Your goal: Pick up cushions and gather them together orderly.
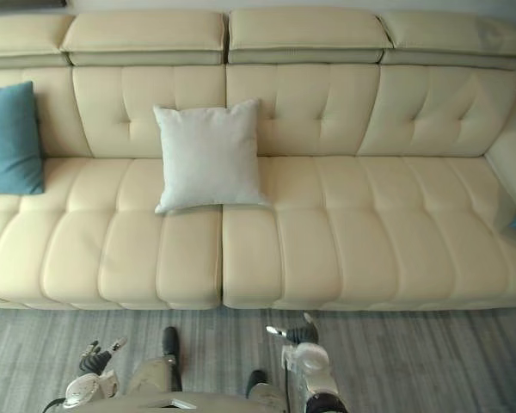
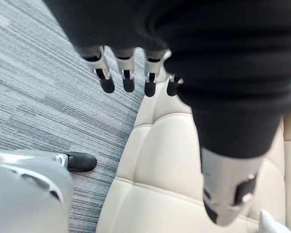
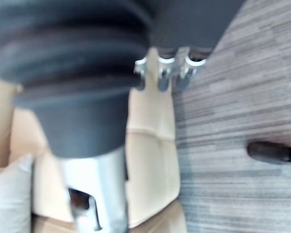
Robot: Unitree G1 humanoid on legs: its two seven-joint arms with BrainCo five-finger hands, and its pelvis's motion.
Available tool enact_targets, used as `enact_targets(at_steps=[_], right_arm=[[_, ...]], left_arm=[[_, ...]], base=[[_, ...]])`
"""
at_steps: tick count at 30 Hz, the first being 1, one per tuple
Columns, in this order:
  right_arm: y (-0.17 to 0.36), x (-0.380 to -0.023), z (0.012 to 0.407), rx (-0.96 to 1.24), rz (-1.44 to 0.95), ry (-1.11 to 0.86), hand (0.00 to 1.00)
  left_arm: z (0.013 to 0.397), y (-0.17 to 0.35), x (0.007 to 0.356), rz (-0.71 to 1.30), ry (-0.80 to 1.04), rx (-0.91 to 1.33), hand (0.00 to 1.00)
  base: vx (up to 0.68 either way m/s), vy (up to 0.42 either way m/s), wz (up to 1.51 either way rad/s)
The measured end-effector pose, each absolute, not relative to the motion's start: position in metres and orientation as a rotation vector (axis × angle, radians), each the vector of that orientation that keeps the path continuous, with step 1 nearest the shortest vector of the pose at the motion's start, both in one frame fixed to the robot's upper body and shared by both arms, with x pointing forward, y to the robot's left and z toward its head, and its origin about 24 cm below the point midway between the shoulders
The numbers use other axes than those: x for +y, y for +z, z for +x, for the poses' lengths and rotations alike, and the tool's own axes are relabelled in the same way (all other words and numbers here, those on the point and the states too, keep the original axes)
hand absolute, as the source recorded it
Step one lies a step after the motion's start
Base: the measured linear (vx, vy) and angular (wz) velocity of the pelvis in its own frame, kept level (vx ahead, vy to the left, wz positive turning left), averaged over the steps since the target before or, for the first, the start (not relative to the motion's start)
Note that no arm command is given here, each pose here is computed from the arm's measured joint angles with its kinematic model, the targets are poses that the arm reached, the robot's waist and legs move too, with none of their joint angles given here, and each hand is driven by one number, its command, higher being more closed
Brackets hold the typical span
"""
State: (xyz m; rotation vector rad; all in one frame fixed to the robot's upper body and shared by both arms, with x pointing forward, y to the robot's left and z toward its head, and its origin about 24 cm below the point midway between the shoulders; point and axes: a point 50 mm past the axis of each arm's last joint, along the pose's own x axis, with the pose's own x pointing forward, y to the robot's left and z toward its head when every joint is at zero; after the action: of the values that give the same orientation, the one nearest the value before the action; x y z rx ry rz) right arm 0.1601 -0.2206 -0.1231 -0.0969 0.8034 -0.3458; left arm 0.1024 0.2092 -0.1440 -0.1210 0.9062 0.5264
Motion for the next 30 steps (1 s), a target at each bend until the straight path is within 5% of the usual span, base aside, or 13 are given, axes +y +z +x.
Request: enact_targets(at_steps=[12, 21, 30], right_arm=[[-0.141, -0.21, 0.115, 0.923, -0.006, -0.415, 0.0], [-0.135, -0.207, 0.148, 0.871, 0.001, -0.388, 0.0], [-0.14, -0.218, 0.133, 0.93, -0.03, -0.404, 0.0]], left_arm=[[0.092, -0.148, 0.215, -0.106, 0.535, 0.956, 0.0], [0.104, -0.151, 0.205, -0.068, 0.451, 0.987, 0.0], [0.099, -0.155, 0.204, -0.032, 0.395, 1.021, 0.0]], base=[[-0.04, 0.115, -0.72], [0.07, -0.016, -1.4], [0.08, -0.16, -0.98]])
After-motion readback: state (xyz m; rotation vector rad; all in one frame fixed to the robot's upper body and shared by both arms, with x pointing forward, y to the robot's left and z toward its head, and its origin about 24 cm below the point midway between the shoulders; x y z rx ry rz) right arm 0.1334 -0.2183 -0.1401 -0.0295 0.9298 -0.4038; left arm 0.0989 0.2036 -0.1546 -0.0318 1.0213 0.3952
